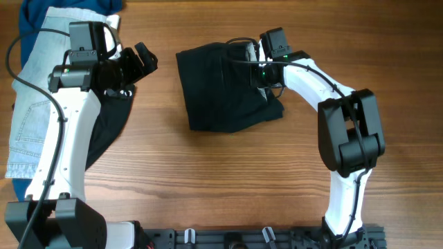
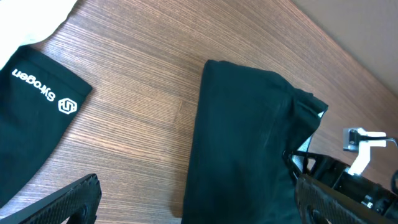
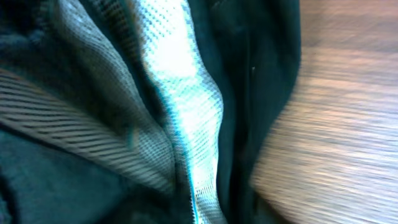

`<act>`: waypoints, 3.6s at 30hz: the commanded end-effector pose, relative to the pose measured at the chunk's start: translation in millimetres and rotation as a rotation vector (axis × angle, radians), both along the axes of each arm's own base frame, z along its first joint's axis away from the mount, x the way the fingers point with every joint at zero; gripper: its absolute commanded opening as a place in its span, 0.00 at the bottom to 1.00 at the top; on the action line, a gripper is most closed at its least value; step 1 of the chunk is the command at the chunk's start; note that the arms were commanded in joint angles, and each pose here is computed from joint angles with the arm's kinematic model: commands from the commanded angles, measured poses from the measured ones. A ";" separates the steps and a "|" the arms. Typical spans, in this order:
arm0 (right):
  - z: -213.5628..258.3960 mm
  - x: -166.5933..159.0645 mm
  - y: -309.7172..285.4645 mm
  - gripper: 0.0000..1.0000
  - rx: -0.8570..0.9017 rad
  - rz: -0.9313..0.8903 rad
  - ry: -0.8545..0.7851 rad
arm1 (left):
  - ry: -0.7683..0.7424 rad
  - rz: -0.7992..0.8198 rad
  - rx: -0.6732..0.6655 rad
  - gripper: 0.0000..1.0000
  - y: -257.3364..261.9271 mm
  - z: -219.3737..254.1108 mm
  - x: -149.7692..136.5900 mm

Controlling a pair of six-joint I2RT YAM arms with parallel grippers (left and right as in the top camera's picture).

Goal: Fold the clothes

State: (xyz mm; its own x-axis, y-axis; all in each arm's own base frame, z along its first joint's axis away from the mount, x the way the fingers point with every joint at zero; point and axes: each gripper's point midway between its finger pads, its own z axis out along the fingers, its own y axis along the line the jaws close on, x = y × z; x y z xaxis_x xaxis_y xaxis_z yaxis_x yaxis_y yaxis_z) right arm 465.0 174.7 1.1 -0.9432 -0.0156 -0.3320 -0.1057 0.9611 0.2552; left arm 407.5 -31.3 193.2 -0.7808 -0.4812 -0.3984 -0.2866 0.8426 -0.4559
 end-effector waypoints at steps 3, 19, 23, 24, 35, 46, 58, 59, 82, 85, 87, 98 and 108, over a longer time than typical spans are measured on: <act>-33.3 -25.8 34.8 0.04 0.298 -0.044 0.207 | -0.018 -0.016 0.012 1.00 1.3 6.2 0.6; 174.1 106.7 -237.5 0.04 0.938 -0.834 -0.262 | -0.017 0.002 0.037 1.00 6.4 5.1 1.1; 153.5 93.2 -345.0 0.04 0.866 -1.242 -0.340 | -0.017 0.002 0.037 1.00 6.4 5.1 1.1; 142.5 86.0 -363.0 0.04 0.841 -1.371 -0.331 | -0.017 0.002 0.037 1.00 6.4 5.1 1.1; 49.9 81.4 -379.5 0.04 0.692 -1.739 -0.288 | -0.018 0.002 0.038 1.00 6.4 5.2 1.3; 208.3 69.1 -357.1 1.00 0.543 -1.273 -0.544 | -0.017 0.002 0.038 1.00 6.4 5.2 1.2; 329.4 -59.9 -202.7 1.00 -0.111 0.046 -0.713 | -0.004 0.004 0.022 1.00 4.5 4.0 -1.2; 322.9 -67.0 -180.6 1.00 -0.043 0.098 -0.677 | -0.004 0.004 0.022 1.00 4.5 4.0 -1.2; 312.1 -167.6 -169.8 1.00 -0.087 -0.096 -1.095 | -0.004 0.004 0.022 1.00 4.5 4.0 -1.2; 267.6 -179.9 -146.1 1.00 0.014 0.001 -1.199 | -0.004 0.004 0.022 1.00 4.5 4.0 -1.2; 232.4 -193.2 -139.0 1.00 0.037 -0.003 -1.229 | -0.004 0.004 0.022 1.00 4.5 4.0 -1.2; 173.6 -218.5 -158.1 1.00 -0.016 -0.197 -1.213 | -0.004 0.004 0.022 1.00 4.5 4.0 -1.2; 177.1 -219.4 -158.1 1.00 -0.017 -0.196 -1.228 | -0.004 0.004 0.022 1.00 4.5 4.0 -1.2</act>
